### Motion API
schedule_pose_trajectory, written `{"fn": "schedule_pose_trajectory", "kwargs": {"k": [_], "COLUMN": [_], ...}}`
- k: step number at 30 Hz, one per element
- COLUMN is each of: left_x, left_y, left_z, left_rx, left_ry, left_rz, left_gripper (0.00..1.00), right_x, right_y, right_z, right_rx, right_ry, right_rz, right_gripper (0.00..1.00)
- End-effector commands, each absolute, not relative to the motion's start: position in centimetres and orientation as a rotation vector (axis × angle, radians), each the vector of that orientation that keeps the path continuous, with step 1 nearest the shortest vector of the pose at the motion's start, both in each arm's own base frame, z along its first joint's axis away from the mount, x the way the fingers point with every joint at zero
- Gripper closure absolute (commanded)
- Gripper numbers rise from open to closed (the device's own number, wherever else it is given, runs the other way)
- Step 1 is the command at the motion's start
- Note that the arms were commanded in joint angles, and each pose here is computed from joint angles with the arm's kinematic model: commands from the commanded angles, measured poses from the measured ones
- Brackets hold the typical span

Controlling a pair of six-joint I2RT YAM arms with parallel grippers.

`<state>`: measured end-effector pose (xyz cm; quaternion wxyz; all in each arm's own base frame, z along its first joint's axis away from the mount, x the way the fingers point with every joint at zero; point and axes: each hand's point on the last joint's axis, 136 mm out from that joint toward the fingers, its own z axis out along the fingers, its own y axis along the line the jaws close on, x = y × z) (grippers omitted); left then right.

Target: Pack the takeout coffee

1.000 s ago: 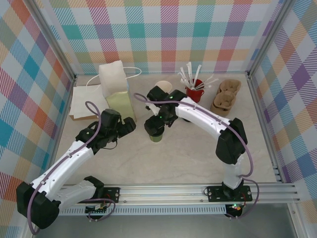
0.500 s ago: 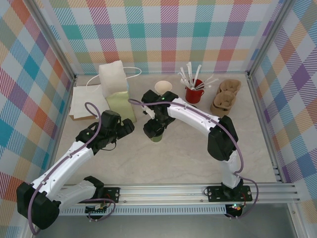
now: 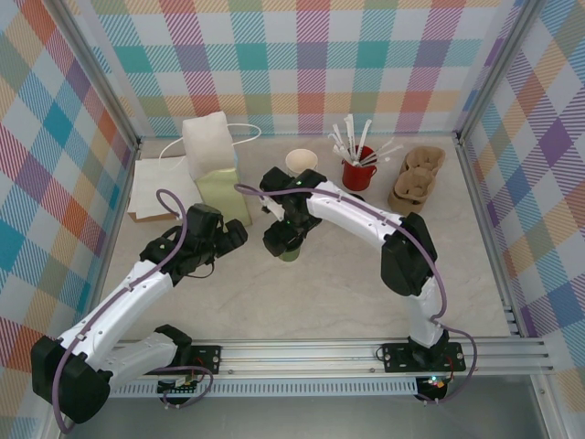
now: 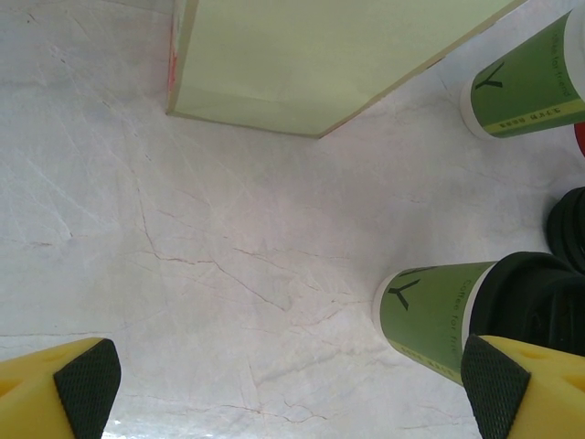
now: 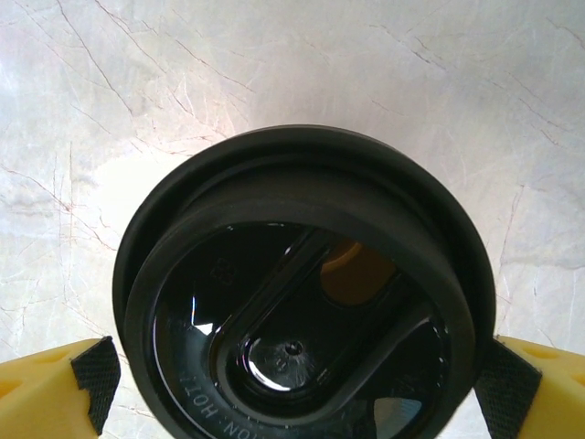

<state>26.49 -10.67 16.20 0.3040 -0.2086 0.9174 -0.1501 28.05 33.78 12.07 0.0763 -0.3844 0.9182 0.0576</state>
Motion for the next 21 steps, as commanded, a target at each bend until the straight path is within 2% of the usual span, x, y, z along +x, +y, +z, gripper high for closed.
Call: {"fn": "schedule_pose_trajectory", "kwargs": {"k": [1, 9, 16, 21], "left_x": [26.3, 26.3, 26.2, 26.1], "left_y": [-9.9, -9.9, -9.8, -9.8], "left_z": [16.0, 15.9, 15.8, 15.7], "left_rx": [-0.571, -0.574, -0.576, -0.575], "left_ry": [2.427, 2.427, 2.429, 2.435], "left_rz": [-0.374, -0.372, -0.369, -0.369], "left_gripper": [0.02, 0.02, 0.02, 0.02], "right_x": [28.1, 28.2, 28.0, 28.0], "right_y": [34.9, 34.7, 34.5, 33.2], "right_z": [11.9, 10.7, 10.7, 11.6], "right_rx": [-1.179, -1.193, -1.18, -1.127], "right_ry": [2.735, 2.757, 2.771, 2.799], "right_rz": [0.217, 0.182, 0.195, 0.209], "right_gripper": [0.0, 0.0, 0.12, 0.13]}}
